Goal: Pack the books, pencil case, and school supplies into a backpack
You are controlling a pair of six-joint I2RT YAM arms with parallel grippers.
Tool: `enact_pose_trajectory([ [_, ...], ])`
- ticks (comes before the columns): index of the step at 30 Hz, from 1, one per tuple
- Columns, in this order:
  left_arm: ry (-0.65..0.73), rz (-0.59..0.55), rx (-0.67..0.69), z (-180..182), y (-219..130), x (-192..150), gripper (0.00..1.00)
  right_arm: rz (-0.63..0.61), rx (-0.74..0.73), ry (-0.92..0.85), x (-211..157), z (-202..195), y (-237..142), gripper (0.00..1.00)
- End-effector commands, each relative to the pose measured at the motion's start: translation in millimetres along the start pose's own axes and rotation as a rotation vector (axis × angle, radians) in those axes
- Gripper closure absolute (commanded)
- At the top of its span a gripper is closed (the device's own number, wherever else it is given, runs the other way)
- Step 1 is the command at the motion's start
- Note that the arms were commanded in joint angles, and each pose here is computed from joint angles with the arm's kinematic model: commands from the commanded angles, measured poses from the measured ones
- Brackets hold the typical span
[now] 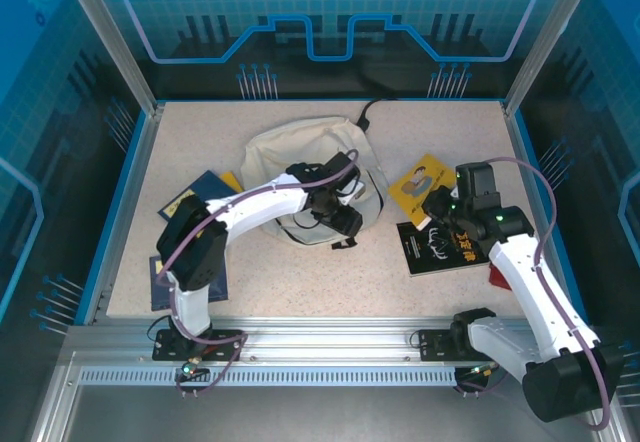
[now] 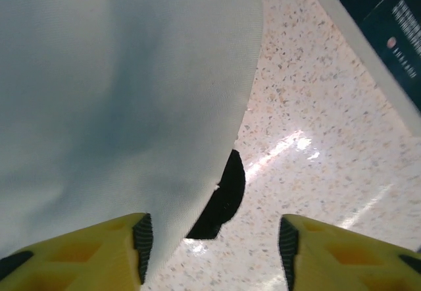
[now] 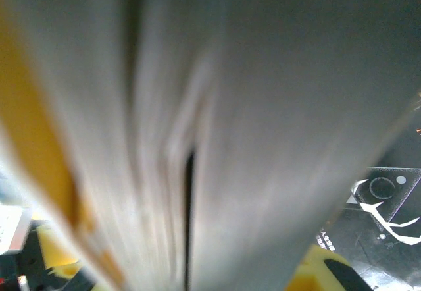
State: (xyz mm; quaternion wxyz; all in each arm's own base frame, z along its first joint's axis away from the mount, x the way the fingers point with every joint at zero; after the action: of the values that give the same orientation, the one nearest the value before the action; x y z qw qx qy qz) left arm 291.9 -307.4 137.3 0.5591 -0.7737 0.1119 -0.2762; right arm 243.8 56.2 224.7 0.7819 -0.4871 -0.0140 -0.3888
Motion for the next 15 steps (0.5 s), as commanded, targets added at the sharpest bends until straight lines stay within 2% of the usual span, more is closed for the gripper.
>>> enact_pose_trajectory([
  [1,0.069,0.067,0.105,9,12,-4,0.49,-0.013,0.05,-0.021,5,4,-2,0.94],
  [3,0.068,0.08,0.104,9,17,-2,0.49,-0.008,0.049,-0.018,4,3,-2,0.95],
  [8,0.084,0.117,0.138,9,29,-1,0.35,0.003,0.04,-0.009,-4,-6,3,0.94],
  [15,0.115,0.151,0.175,12,36,3,0.32,0.007,0.051,0.007,-4,-6,5,0.94],
])
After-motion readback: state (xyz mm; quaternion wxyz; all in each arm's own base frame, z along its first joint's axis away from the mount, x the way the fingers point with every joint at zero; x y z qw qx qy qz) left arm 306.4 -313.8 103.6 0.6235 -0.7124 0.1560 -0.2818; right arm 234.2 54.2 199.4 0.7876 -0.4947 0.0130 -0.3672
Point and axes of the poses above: each hand's point on the last joint's axis, 136 mm out from that joint toward the fingers, its own y axis out along the fingers, its own z axis along the line the jaws close on, x = y × z, the point moved 5 cm from there along -y, back along the fingers, and after that the axes turned 2 degrees about y, right-handed, at the moved point
